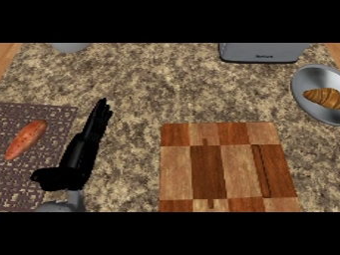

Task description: Pick the croissant from the cutting board and place it in the pan

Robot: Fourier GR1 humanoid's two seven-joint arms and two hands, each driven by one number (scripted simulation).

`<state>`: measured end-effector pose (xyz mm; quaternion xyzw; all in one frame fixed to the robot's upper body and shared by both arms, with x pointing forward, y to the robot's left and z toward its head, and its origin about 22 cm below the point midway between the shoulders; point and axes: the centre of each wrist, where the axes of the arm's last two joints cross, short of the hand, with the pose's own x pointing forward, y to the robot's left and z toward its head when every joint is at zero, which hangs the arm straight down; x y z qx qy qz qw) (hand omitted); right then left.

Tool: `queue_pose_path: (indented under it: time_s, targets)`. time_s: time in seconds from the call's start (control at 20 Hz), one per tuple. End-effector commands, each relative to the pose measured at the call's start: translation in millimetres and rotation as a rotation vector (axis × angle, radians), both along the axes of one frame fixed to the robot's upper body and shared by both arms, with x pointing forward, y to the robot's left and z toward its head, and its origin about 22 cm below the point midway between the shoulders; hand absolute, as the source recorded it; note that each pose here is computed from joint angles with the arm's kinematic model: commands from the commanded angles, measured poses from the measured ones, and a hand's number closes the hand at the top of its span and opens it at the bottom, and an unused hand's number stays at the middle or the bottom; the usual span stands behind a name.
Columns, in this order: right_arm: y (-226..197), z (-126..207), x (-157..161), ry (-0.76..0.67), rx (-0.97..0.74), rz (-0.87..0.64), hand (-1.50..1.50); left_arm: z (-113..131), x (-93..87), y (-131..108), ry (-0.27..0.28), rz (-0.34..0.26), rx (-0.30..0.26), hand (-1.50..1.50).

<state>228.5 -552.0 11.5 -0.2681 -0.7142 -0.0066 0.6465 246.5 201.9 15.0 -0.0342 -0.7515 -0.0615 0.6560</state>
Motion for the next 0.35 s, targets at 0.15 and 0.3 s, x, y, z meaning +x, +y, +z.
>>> queue_pose_path:
  time_s: [0.15,0.3]
  targets:
    - [10,-3,12,0.0,-0.065,-0.02,-1.5,3,6.0,0,0.004,-0.007,-0.005,0.0]
    - [-15,3,-22,0.013,-0.145,-0.041,-1.5,-12,-18.5,-3,-0.013,0.009,0.0,0.0]
